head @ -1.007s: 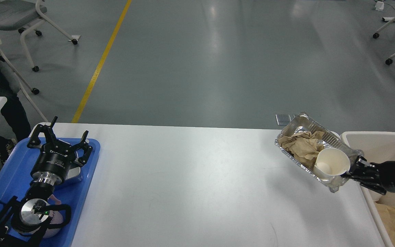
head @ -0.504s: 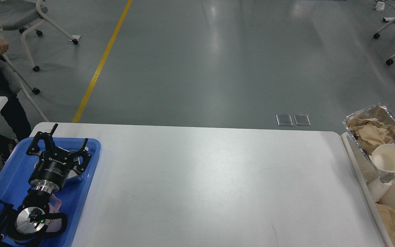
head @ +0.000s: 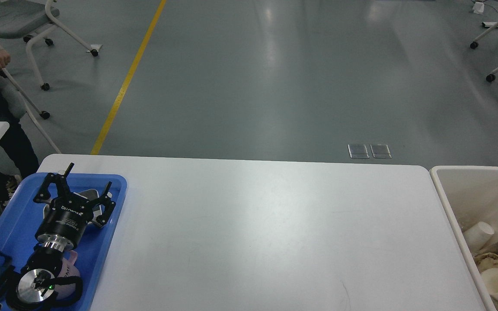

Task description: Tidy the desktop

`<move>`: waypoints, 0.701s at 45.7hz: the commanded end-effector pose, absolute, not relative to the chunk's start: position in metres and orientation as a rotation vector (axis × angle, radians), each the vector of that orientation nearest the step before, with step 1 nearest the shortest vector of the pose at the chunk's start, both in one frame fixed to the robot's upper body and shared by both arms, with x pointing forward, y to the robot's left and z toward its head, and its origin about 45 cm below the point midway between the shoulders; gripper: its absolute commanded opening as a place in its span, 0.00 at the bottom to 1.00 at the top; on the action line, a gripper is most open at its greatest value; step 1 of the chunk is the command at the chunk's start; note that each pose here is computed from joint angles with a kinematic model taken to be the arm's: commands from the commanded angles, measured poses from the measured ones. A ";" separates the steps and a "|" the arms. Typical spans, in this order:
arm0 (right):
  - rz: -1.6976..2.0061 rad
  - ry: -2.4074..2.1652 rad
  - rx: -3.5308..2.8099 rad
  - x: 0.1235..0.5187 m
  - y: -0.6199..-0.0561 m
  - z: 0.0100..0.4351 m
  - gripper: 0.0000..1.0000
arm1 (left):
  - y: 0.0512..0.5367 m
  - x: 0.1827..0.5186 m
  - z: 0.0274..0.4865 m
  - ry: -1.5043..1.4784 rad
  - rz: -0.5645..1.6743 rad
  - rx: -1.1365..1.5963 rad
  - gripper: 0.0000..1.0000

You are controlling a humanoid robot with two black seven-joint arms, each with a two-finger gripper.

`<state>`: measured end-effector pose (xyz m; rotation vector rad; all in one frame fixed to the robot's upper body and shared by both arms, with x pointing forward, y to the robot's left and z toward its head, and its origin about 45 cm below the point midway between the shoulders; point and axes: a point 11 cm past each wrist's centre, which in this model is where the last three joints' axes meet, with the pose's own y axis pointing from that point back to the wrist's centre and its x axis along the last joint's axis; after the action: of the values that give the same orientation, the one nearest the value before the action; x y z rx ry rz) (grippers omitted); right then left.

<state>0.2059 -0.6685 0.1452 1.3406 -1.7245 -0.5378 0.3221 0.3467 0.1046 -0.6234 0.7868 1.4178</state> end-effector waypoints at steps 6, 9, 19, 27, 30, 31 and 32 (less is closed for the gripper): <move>-0.448 -1.882 1.436 0.266 -0.648 0.163 1.00 | 0.348 0.322 0.104 0.786 1.428 -0.617 0.95; -0.413 -1.918 1.503 0.298 -0.631 0.171 1.00 | 0.348 0.322 0.104 0.786 1.425 -0.618 0.96; -0.506 -2.103 1.835 0.378 -0.552 0.176 1.00 | 0.350 0.323 0.105 0.785 1.432 -0.610 0.96; -0.621 -2.294 2.109 0.434 -0.493 0.205 1.00 | 0.356 0.322 0.104 0.784 1.463 -0.593 0.96; -0.680 -2.383 2.178 0.444 -0.484 0.215 1.00 | 0.357 0.322 0.102 0.789 1.476 -0.587 0.96; -0.722 -2.418 2.204 0.447 -0.478 0.215 1.00 | 0.358 0.322 0.102 0.789 1.478 -0.586 0.96; -0.774 -2.456 2.227 0.451 -0.471 0.214 1.00 | 0.358 0.322 0.102 0.789 1.479 -0.585 0.96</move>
<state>0.4310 -0.4967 0.2030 2.0970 -2.3062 -0.6277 0.3228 0.3557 0.1040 -0.5945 0.7839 1.4611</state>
